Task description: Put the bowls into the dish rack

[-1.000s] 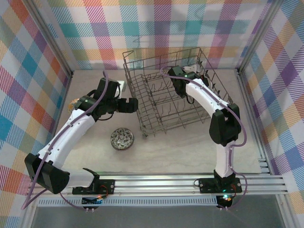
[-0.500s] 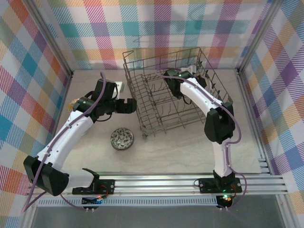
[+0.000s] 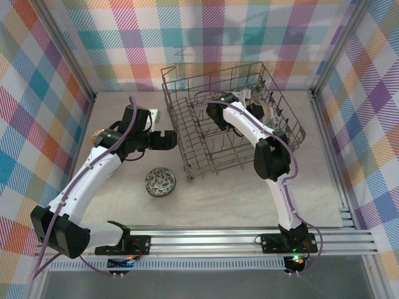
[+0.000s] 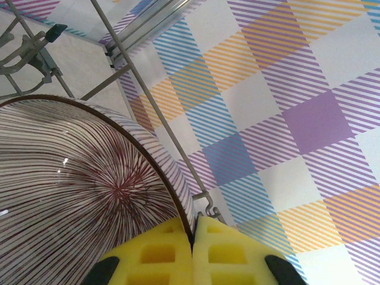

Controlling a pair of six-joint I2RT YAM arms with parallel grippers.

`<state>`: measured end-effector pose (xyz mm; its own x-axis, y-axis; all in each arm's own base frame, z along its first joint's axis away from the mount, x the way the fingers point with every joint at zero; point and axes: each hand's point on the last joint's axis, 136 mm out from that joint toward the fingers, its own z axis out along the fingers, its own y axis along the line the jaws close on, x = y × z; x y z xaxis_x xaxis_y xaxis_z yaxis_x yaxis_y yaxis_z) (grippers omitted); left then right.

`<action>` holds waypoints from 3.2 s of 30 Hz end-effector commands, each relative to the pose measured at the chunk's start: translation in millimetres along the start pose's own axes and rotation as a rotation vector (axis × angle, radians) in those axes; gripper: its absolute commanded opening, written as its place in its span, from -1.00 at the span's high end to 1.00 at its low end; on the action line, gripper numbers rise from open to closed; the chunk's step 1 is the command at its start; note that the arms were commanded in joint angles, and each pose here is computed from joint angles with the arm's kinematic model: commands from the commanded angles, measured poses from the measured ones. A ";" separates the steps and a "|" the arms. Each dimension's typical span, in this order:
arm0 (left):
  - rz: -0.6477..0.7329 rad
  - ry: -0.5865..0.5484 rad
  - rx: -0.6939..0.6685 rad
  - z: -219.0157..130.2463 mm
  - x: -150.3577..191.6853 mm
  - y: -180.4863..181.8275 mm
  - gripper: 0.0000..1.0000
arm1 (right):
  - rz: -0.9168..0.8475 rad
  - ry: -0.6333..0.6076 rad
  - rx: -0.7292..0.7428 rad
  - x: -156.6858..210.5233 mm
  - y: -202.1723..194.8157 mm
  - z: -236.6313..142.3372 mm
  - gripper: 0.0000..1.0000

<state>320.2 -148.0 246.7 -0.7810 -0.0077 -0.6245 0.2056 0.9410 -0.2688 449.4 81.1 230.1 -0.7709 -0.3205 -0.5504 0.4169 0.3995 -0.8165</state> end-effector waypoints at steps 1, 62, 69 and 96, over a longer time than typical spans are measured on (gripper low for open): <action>0.016 -0.032 0.021 -6.6 -4.3 -1.6 -0.93 | -0.120 -0.040 0.060 -0.4 -17.5 -2.6 1.00; -0.080 -0.001 -0.019 -10.0 18.3 10.7 -0.93 | -0.186 -0.024 -0.016 17.4 11.1 -30.5 -0.62; -0.160 0.008 -0.142 -19.1 38.2 37.5 -0.94 | -0.162 -0.010 -0.112 17.5 -2.1 -47.6 -0.70; -0.403 0.304 -0.325 24.7 158.5 83.4 -0.46 | 0.024 0.071 -1.083 90.6 -0.1 -148.8 -0.85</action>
<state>226.2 -78.1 114.2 -0.9073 -0.3045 -0.2900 -0.2685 0.9503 -0.1577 312.9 169.8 212.3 -0.7997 -0.2774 -0.5324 -0.1572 0.9527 -0.2602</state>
